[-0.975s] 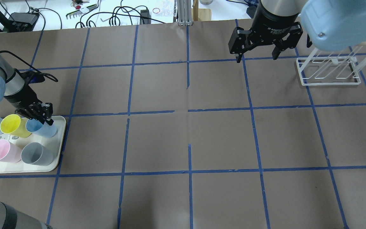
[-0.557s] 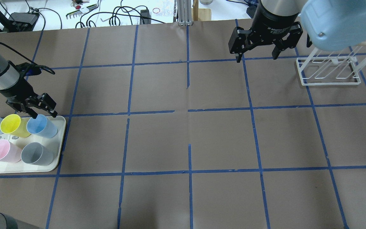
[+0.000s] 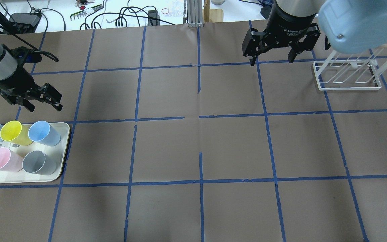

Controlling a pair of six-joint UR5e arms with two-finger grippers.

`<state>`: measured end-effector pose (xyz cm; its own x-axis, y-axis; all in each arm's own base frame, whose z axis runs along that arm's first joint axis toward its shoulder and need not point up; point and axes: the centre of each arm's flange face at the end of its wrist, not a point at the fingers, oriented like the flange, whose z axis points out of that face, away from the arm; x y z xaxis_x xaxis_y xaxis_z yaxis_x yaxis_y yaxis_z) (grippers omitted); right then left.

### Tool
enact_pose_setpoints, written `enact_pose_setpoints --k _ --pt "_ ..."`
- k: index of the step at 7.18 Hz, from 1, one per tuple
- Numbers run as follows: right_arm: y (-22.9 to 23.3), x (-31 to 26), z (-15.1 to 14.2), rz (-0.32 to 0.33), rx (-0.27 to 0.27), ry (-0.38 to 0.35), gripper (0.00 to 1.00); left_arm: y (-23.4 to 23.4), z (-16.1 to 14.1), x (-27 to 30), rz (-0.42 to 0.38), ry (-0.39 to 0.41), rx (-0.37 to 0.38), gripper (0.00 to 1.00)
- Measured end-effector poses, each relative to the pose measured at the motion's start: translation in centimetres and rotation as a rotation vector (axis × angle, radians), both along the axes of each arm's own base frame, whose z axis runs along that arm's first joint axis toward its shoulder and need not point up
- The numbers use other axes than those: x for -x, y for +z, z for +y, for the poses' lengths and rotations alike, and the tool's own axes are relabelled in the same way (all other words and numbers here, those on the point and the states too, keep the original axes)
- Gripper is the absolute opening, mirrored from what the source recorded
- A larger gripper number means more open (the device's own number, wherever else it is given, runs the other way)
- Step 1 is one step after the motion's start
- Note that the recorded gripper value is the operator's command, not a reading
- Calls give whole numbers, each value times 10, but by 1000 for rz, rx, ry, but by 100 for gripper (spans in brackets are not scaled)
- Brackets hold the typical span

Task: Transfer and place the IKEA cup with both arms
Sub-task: 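Open the left gripper and lift it away from the tray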

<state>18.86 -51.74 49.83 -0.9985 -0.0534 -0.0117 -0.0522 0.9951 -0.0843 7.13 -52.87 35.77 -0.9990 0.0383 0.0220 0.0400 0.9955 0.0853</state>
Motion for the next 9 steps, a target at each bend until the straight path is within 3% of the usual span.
enact_pose_setpoints --k 2,5,9 --pt "0 0 0 0 0 0 100 48 15 63 -23 -10 40 100" --pt "0 1 0 0 -1 -1 100 95 61 152 -33 -93 73 100" --pt "1 1 0 0 1 -2 100 111 88 184 -12 -149 73 100"
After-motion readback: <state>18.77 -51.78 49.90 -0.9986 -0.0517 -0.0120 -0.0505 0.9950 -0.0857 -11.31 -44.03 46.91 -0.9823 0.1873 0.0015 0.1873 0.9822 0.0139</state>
